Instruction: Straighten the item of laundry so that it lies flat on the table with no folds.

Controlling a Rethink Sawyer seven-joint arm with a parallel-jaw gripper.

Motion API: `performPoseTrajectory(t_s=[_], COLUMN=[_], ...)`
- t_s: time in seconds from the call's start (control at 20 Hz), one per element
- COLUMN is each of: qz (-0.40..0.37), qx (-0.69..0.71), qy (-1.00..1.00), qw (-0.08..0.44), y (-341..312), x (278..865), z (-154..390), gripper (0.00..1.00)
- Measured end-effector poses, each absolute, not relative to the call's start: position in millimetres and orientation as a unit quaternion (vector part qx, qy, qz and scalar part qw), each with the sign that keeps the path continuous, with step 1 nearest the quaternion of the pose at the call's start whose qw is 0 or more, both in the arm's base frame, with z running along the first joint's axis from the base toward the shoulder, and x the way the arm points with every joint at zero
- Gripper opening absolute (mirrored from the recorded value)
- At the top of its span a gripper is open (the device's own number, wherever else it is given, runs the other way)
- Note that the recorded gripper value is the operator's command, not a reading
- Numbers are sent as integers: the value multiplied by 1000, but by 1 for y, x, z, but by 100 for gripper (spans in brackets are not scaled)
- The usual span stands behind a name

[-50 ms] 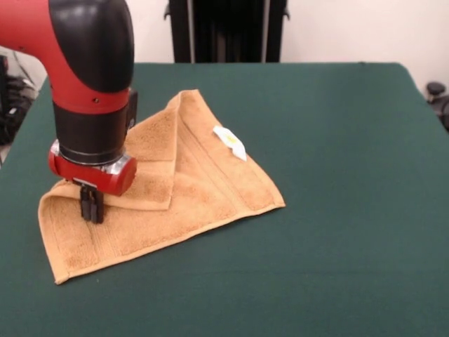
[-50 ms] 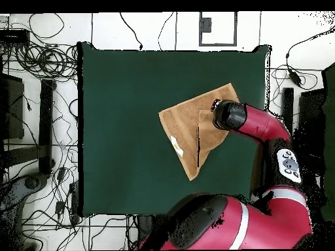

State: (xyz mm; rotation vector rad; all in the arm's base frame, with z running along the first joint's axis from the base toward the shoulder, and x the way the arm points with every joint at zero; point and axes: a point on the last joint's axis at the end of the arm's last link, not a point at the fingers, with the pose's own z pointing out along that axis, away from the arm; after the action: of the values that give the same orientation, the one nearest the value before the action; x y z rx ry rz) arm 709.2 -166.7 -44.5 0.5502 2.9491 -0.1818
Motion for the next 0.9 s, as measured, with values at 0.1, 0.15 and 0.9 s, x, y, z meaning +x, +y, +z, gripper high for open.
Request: performPoseTrajectory(t_s=[0.1,0.15,0.9], qz=[-51,-47,15], qx=[193,197,227], qy=[979,979,953], qw=[44,32,-200], y=[-167,-167,-159], x=[707,706,668], z=[-44,-43,-51], gripper=[0,0,0])
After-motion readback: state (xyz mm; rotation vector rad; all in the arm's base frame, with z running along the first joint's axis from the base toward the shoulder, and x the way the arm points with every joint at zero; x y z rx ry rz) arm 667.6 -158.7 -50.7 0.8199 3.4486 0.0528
